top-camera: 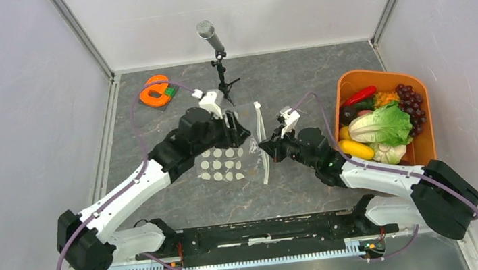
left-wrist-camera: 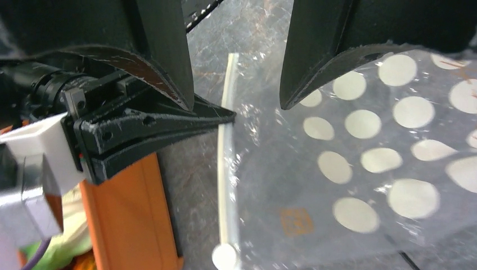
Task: Place the food in the zip-top bag and seal the zipper
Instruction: Open the zipper of the food storage bag.
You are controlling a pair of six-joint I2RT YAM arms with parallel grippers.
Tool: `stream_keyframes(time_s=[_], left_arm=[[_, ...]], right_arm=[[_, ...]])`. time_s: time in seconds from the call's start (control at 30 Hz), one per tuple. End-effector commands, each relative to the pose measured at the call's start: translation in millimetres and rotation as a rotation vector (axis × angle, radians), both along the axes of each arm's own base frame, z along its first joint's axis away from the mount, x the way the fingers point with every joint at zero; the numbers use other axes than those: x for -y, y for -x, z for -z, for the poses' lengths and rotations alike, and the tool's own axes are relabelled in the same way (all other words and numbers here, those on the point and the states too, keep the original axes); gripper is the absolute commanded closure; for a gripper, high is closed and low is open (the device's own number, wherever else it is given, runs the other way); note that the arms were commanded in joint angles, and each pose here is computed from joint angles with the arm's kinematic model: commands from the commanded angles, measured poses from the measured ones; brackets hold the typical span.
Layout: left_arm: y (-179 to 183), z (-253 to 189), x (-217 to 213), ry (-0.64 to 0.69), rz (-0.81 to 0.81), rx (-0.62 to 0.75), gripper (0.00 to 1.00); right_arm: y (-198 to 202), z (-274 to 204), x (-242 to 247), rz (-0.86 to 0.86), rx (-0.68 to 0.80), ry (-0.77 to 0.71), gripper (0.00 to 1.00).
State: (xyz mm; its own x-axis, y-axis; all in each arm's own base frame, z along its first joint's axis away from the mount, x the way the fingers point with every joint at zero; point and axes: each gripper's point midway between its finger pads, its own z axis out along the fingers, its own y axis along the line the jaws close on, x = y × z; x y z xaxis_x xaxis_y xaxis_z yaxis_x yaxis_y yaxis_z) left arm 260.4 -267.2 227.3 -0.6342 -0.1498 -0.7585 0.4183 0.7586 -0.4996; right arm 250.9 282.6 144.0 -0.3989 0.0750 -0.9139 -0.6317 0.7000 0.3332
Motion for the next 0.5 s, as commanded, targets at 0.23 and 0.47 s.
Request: stream_keyframes(time_s=[0.23, 0.47], left_arm=[[-2.1, -2.6, 38.8, -0.113, 0.018, 0.095, 0.37], [-8.4, 24.5, 51.9, -0.185, 0.013, 0.051, 0.4]], right_arm=[[2.3, -8.1, -1.7, 0.009, 0.031, 0.015, 1.0], [5.1, -10.1, -3.6, 0.006, 0.033, 0.005, 0.99]])
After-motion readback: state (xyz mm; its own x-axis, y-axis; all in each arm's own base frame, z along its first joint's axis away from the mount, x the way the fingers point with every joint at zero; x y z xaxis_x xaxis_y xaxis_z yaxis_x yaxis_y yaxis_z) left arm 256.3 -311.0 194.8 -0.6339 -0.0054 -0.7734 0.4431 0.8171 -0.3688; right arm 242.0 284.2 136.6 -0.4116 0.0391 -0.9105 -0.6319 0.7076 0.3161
